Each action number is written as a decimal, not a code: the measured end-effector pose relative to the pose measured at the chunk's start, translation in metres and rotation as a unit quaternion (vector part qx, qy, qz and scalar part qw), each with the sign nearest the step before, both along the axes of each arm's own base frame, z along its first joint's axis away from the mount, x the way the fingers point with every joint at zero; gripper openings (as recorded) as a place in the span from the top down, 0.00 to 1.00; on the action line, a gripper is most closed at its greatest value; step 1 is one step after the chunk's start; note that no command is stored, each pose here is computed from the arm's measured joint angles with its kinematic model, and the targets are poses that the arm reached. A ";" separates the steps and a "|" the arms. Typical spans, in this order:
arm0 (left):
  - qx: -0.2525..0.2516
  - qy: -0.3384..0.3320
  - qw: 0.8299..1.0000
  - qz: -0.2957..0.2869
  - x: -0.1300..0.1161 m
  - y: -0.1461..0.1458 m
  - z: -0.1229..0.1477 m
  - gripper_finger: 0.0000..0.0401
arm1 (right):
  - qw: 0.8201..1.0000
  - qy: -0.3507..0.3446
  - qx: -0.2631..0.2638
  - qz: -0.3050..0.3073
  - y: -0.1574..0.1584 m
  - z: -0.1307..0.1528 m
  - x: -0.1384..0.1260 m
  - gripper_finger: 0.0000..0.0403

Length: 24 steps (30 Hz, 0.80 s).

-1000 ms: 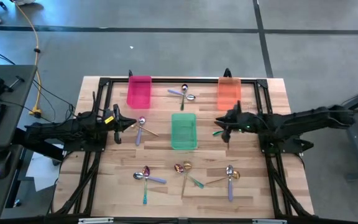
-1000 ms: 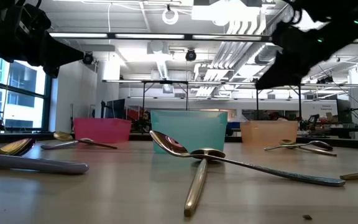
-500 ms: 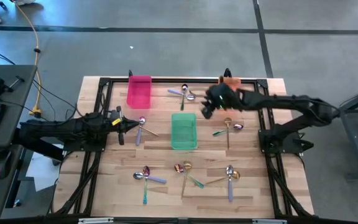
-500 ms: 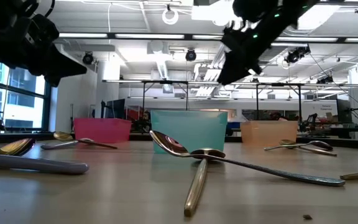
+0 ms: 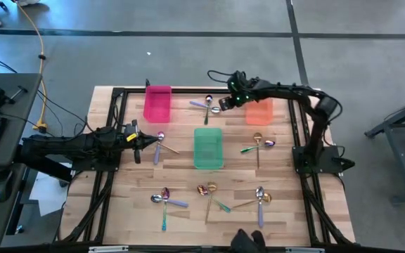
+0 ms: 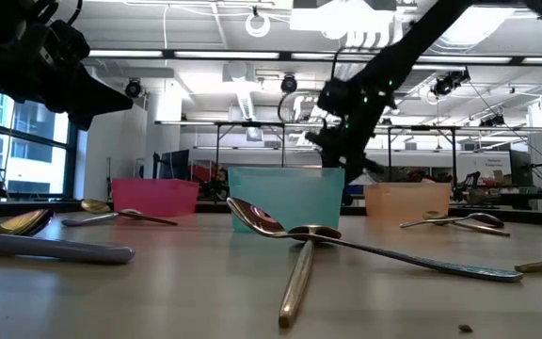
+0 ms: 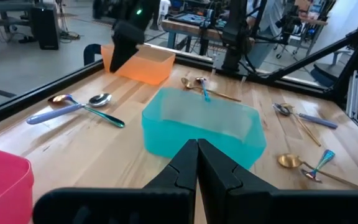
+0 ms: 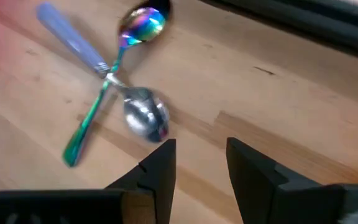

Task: Sort silverware by color (type)
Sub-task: Put the top center purple spoon into the orange bin

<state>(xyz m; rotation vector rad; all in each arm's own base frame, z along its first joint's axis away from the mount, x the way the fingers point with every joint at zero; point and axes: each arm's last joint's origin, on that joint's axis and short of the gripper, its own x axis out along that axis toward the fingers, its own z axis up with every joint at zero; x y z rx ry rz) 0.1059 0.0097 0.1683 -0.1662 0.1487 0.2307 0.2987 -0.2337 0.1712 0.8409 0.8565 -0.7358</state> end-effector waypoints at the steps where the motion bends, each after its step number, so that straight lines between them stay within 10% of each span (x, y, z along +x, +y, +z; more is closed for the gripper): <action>1: 0.002 0.000 1.000 0.002 0.000 0.000 0.000 1.00 | 1.000 -0.004 0.010 -0.007 -0.003 -0.005 0.000 0.69; 24: 0.009 0.005 1.000 0.027 0.000 0.002 -0.001 1.00 | 0.998 -0.041 0.001 0.048 0.001 -0.003 0.011 0.69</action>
